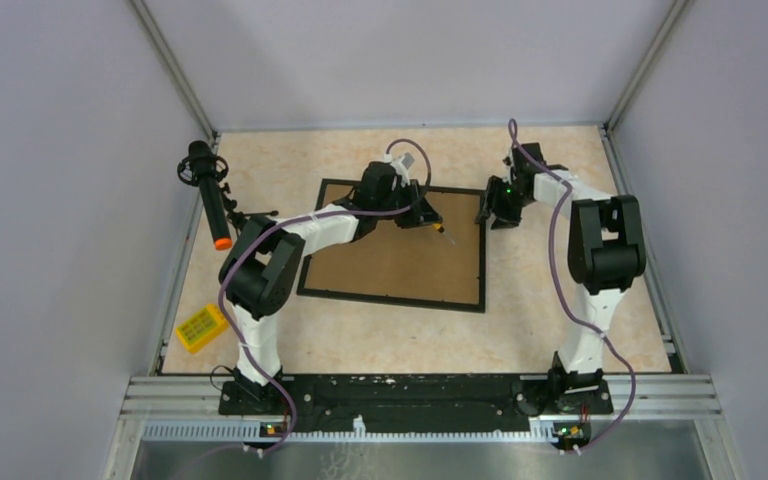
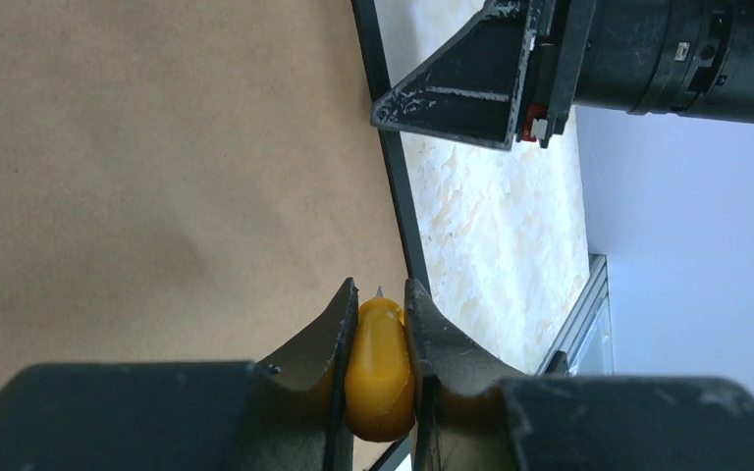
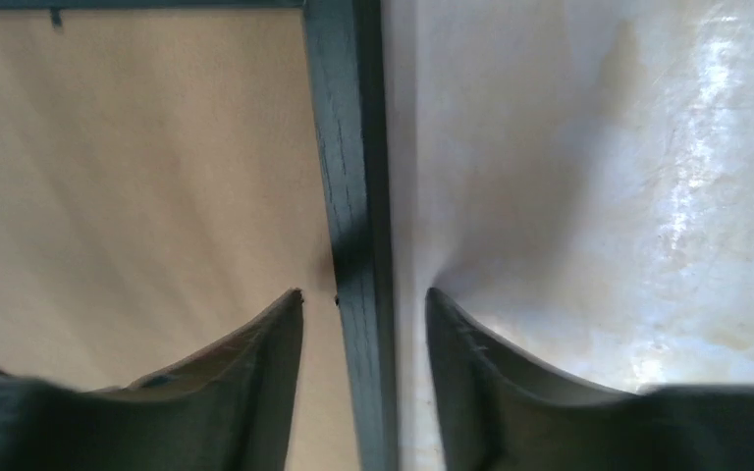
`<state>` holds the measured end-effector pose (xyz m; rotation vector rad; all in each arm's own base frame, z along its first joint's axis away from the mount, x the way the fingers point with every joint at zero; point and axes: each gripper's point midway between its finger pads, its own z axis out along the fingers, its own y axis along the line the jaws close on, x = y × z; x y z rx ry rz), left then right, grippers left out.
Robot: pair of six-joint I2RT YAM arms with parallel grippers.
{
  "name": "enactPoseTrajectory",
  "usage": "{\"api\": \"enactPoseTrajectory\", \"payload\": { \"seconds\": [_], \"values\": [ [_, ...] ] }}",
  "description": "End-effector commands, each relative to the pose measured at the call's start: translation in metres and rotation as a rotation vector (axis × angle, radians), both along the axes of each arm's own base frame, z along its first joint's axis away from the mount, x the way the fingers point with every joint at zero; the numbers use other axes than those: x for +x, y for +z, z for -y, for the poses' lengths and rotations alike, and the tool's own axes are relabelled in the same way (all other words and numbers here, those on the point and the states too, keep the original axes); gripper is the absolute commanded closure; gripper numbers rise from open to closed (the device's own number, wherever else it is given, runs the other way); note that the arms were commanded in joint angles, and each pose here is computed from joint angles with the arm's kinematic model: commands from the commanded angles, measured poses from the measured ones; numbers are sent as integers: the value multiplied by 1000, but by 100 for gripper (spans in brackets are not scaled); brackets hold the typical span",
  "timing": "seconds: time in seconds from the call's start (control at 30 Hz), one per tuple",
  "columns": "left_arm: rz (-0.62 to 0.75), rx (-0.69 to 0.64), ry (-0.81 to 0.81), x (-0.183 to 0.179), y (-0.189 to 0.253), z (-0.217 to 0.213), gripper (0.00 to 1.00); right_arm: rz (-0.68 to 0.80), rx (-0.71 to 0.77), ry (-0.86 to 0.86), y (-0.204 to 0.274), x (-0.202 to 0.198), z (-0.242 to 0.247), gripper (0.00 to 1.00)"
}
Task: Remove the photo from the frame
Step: Release the photo frame item from the photo frame, then adjust the photo frame at the center of the board.
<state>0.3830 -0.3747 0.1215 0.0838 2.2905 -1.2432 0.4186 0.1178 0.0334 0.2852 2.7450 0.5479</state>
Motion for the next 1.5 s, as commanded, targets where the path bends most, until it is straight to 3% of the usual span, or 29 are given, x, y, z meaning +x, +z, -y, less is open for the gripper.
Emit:
{"api": "enactPoseTrajectory", "payload": {
  "seconds": [0.0,0.03,0.1,0.37,0.47,0.53,0.67,0.83,1.0,1.23,1.47],
  "values": [
    [85,-88,-22,-9,37,-2,100,101,-31,45,29,-11,12,36],
    [92,-96,-28,-11,40,-2,100,116,-26,64,35,-19,11,29],
    [98,-99,-54,-17,44,-3,100,128,-22,110,40,-33,7,25],
    [131,-32,-116,-28,44,-13,100,30,-127,216,13,-56,-2,32],
    [163,-27,-120,-29,48,-15,100,100,-182,269,28,-28,-1,28],
    [180,-31,-131,-30,52,-15,100,185,-243,355,42,-2,0,20],
    [220,-38,-175,-32,63,-15,100,352,-365,584,64,50,-5,17],
    [272,-22,-155,-26,69,-24,100,439,-363,774,71,90,-31,16],
    [239,-38,-142,-22,65,-28,100,470,-299,877,57,104,-64,21],
    [228,-52,-139,-20,65,-29,100,476,-274,896,30,120,-84,27],
    [222,-48,-125,-17,62,-35,100,417,-361,906,-7,125,-68,48]
  ]
}}
